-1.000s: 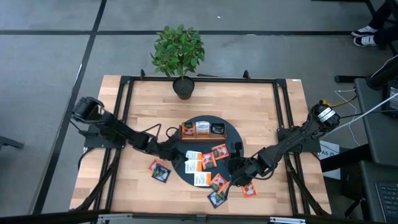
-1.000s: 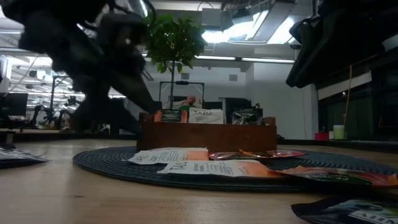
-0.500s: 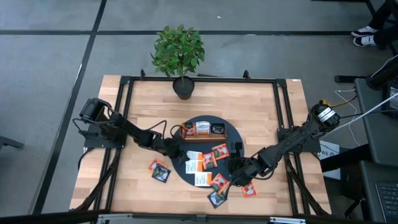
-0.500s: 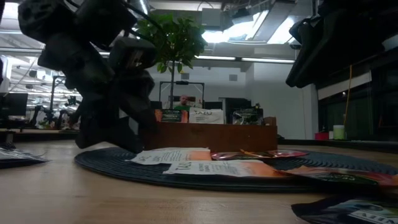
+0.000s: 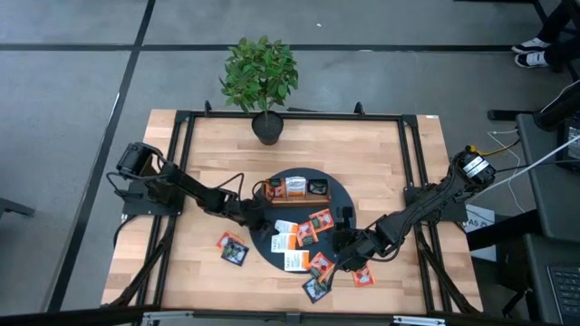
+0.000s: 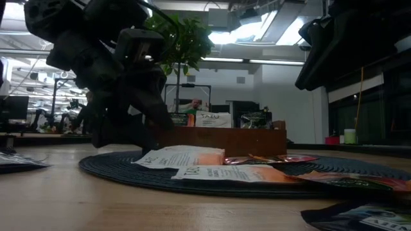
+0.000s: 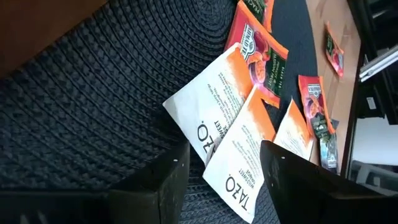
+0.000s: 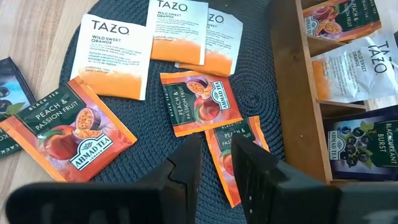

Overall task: Pick & Place Tea
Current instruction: Put the white tea bag into the middle of the wooden organizer

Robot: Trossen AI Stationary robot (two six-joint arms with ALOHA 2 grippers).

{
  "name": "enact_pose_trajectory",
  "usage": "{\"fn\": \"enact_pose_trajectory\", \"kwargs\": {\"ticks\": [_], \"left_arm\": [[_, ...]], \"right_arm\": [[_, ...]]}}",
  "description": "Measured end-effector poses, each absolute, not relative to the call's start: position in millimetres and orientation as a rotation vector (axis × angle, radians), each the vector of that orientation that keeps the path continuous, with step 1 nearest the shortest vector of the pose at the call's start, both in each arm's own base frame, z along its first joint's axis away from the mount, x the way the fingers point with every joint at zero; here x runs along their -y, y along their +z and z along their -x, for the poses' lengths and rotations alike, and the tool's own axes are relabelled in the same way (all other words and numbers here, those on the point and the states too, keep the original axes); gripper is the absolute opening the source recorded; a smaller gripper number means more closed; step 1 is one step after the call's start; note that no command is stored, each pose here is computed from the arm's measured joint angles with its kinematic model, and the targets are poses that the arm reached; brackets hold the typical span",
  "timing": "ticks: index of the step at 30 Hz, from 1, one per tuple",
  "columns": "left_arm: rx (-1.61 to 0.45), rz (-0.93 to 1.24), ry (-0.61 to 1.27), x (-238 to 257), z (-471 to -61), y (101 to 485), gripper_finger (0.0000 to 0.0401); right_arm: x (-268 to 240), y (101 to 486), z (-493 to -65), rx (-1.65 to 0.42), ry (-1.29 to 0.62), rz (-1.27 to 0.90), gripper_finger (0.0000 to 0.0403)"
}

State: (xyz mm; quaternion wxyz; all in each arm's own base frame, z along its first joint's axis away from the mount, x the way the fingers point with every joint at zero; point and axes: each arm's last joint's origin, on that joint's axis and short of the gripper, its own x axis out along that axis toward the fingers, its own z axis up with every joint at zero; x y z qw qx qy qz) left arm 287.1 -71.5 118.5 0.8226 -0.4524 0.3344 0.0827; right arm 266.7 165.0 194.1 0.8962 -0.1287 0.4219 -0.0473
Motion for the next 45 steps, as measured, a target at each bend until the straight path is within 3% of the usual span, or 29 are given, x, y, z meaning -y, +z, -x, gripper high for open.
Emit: {"fn": "enact_pose_trajectory", "kwargs": {"ticks": [11,19,45], "left_arm": [[-0.724,0.938,0.18,71,-286,117,0.0191],[-0.734,0.783,0.085,73,-286,119,0.0179],[-0.783,0.757,0.087,81,-284,108,0.0164]], "right_arm": [[-165,194,-267,-0.874,-0.098,0.267,0.0092],[-165,194,-267,-0.874,-0.098,0.267,0.0092],[-166,195,-268,-0.86,-0.097,0.254,0.0092]]}}
